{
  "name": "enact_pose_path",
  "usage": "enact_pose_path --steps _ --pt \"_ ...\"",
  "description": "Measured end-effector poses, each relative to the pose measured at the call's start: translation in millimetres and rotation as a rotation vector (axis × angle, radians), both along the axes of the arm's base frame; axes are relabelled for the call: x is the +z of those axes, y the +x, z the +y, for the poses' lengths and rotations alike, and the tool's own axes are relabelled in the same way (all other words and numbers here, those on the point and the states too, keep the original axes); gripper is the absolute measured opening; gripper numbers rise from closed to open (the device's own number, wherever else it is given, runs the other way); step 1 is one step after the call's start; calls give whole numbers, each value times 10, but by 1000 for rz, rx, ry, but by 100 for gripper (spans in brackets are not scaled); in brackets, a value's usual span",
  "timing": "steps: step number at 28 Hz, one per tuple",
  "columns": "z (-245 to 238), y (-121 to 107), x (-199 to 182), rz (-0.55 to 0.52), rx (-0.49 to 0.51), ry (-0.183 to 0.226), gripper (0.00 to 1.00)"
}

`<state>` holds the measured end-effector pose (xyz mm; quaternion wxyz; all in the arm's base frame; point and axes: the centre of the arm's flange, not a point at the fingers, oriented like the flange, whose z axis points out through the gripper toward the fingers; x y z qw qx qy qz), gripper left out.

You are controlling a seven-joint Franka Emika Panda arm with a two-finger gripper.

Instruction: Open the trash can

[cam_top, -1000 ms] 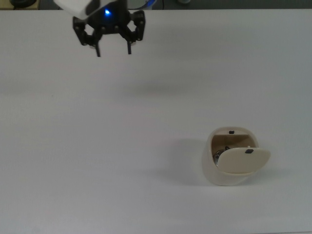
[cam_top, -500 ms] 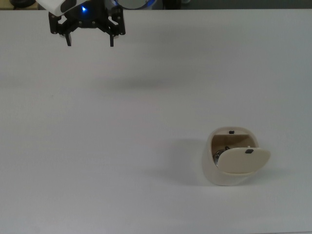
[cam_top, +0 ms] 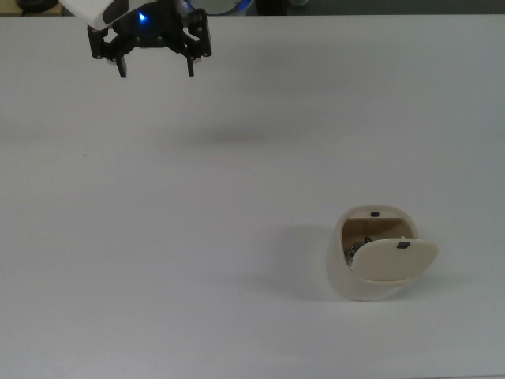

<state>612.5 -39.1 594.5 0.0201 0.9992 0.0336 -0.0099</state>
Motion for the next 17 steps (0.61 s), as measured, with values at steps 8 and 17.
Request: enact_pose_path --steps 8,17 --pt "-4 0 -3 0 -2 5 100" --pt "-11 -1 -7 1 -3 6 100"
